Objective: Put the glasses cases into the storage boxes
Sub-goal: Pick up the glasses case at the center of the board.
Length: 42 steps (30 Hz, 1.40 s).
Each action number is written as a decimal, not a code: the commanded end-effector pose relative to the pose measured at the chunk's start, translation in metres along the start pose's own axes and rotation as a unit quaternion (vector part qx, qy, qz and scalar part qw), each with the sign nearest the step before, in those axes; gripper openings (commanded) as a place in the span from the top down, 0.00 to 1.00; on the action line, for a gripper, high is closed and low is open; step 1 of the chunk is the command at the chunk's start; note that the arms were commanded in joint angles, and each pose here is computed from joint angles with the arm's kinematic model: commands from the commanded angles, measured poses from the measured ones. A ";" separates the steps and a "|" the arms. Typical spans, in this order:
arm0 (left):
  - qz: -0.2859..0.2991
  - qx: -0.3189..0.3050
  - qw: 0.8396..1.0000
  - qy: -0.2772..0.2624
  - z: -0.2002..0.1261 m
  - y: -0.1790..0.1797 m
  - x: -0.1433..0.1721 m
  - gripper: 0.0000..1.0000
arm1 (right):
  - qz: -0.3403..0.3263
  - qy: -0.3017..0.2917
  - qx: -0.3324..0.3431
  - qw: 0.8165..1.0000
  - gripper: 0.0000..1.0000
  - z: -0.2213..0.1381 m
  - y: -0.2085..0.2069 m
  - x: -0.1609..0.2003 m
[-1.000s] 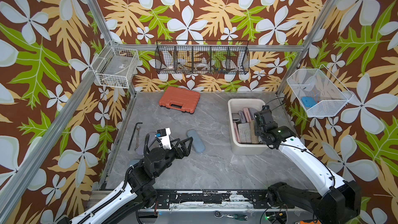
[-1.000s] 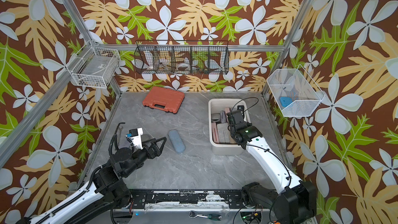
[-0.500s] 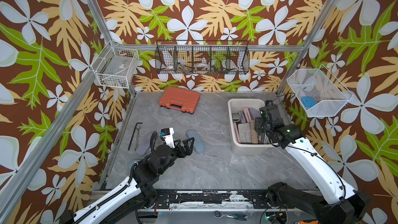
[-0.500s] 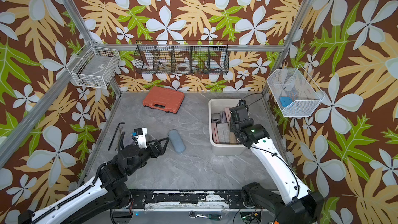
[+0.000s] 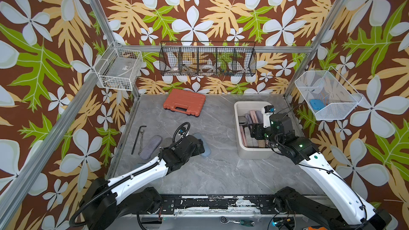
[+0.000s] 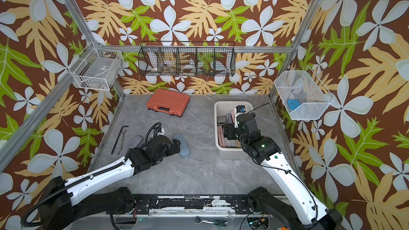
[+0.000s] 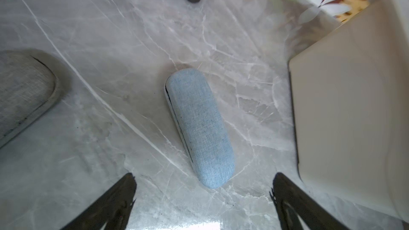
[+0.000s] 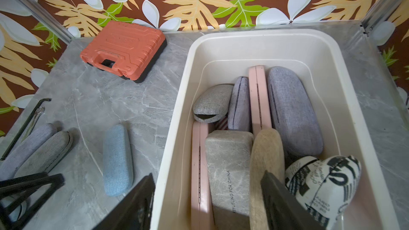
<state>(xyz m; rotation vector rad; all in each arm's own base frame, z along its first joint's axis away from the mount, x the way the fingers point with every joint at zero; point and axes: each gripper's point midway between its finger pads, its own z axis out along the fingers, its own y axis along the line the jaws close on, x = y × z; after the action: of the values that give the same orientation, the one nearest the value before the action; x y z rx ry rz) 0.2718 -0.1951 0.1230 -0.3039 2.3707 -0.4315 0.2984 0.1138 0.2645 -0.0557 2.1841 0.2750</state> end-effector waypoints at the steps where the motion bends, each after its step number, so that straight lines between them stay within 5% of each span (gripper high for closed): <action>1: 0.000 -0.031 0.998 0.047 0.020 -0.002 0.020 0.00 | 0.003 -0.022 0.016 1.000 0.16 -0.002 -0.005 -0.009; 9: 0.042 -0.116 0.988 0.093 0.064 -0.012 0.041 0.00 | -0.008 -0.033 0.024 0.999 0.10 -0.008 -0.011 -0.006; 17: 0.083 -0.194 0.972 0.107 0.079 0.014 0.058 0.13 | -0.012 -0.035 0.005 0.999 0.11 -0.012 -0.007 -0.001; 36: 0.133 -0.206 0.966 0.083 0.079 0.031 0.055 0.39 | 0.004 -0.037 -0.025 0.999 0.18 -0.020 0.006 -0.012; 42: 0.133 -0.144 0.977 0.080 0.068 0.013 0.049 0.43 | 0.004 -0.037 -0.034 0.999 0.21 -0.023 0.010 -0.018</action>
<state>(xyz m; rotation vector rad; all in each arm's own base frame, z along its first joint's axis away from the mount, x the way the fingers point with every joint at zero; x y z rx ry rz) 0.2780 -0.2059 0.0326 -0.1118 2.6025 0.0924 0.2893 0.1160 0.2880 -0.0704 2.1081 0.3379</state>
